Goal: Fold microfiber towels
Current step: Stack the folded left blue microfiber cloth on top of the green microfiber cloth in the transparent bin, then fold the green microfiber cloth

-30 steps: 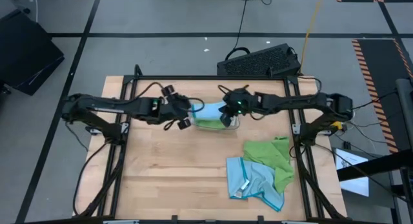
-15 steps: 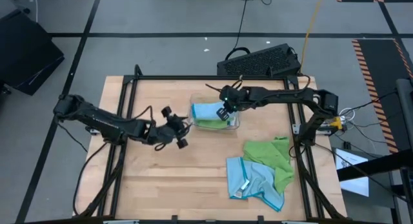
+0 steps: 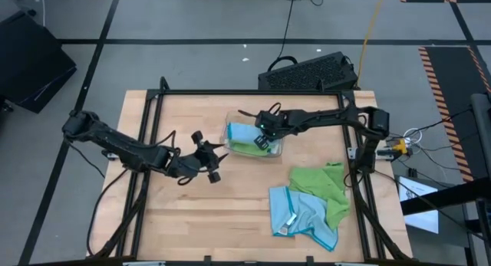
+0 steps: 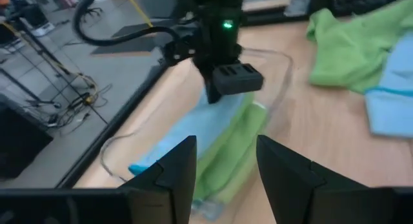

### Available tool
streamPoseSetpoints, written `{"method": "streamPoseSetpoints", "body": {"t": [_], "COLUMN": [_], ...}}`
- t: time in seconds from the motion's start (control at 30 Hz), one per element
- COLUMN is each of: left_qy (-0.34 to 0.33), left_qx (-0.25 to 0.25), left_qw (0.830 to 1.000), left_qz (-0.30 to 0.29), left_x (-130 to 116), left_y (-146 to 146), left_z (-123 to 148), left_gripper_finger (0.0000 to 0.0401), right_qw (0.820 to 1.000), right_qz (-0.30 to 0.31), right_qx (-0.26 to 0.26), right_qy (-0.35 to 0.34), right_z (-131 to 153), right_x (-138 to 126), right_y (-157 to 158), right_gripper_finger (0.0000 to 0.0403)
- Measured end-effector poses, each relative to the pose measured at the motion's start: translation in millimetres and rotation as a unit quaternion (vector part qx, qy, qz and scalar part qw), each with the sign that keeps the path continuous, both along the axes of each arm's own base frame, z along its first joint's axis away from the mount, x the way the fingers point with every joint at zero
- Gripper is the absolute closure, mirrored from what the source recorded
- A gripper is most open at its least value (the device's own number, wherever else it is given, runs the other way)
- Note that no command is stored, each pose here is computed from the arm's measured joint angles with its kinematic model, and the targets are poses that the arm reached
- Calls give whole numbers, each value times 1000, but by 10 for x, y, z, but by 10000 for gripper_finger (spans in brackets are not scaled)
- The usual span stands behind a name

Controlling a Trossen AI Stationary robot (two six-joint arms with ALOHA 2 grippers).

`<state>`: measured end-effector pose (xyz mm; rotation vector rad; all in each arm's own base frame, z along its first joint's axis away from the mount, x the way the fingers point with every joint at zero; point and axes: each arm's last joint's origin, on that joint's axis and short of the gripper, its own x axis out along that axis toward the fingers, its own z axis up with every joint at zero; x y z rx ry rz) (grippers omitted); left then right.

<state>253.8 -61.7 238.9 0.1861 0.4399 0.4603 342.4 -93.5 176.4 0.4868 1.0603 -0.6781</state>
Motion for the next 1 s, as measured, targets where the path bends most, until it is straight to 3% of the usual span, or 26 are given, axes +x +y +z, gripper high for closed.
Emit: {"method": "streamPoseSetpoints", "body": {"t": [0.23, 0.4, 0.67, 0.83, 1.0], "left_qy": [-57, -60, 110, 202, 221], "left_qx": [4, -21, -80, -111, -137], "left_qw": [998, 998, 990, 973, 965], "left_qz": [20, -28, -36, -5, 39], "left_x": [62, 168, 542, 704, 782], "left_y": [52, 197, 654, 864, 1049], "left_z": [111, 244, 255, -21, -190], "left_gripper_finger": [238, 243, 322, 381, 391], "right_qw": [999, 995, 982, 976, 971], "right_qz": [19, 54, 132, 150, 157], "right_qx": [-30, -72, -124, -153, -176], "right_qy": [-33, -50, -45, -36, -38], "right_z": [344, 617, 764, 636, 463], "right_x": [-83, -177, -341, -532, -729], "right_y": [165, 390, 968, 1260, 1371], "right_gripper_finger": [399, 399, 399, 399, 399]}}
